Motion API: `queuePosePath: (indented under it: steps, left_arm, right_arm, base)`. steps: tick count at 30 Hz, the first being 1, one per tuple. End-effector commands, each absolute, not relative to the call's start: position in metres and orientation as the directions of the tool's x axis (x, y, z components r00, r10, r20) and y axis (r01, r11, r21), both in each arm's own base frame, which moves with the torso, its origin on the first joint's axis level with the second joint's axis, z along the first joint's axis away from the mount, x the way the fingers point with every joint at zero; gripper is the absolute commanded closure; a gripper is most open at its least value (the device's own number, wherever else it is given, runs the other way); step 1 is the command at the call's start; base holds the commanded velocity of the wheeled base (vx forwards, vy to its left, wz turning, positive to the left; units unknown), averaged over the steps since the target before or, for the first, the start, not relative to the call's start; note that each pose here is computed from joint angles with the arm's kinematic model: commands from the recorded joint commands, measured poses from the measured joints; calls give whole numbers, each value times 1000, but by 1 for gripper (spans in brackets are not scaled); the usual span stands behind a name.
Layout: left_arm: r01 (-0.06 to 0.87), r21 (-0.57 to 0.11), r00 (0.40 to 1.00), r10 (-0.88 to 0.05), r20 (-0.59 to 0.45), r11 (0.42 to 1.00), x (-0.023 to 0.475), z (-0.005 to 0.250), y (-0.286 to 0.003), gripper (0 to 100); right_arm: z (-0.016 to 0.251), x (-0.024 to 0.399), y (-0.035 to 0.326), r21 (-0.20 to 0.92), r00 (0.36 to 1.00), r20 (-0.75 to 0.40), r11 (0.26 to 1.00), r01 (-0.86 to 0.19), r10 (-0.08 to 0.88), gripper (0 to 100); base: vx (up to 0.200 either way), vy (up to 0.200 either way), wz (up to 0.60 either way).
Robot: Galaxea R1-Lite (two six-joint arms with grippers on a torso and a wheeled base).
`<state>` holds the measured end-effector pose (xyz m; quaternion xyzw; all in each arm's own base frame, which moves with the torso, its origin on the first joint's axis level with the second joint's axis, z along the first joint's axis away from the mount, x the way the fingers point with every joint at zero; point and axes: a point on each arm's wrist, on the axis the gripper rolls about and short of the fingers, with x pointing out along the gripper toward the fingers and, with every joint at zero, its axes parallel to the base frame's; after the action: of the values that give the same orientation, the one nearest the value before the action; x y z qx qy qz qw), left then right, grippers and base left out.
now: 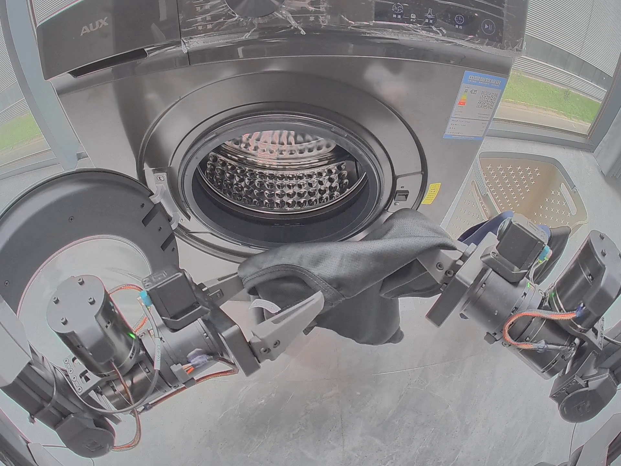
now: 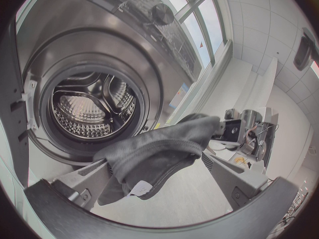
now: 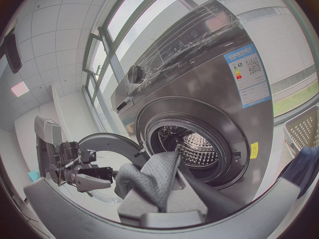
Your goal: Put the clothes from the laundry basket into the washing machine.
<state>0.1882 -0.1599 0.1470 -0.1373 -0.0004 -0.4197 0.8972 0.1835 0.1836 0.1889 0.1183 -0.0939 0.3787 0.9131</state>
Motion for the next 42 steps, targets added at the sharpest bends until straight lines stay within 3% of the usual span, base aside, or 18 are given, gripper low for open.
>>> queuePosePath:
  steps: [1,13,20,36,42]
  left_arm:
    - [740,-258,650,-759,36,622,193,127,-164,0]
    - [709,-267,646,-753,-128,653,204,84,-173,0]
    - [716,-249,629,-757,-176,653,202,73,-173,0]
    - [763,-267,506,-801,-320,589,179,41,-187,0]
    - [741,-256,547,-779,-307,621,200,29,-201,0]
  right_arm:
    - [190,179,186,141,680,265,670,-728,683,100]
    - [183,190,207,134,680,235,670,-730,694,100]
    - [193,207,225,149,708,266,698,-700,654,100]
    - [204,229,247,169,698,347,690,-704,627,100]
    - [201,229,252,180,689,360,678,-713,629,100]
  base:
    - [0,0,0]
    - [0,0,0]
    - [0,0,0]
    - [0,0,0]
    - [0,0,0]
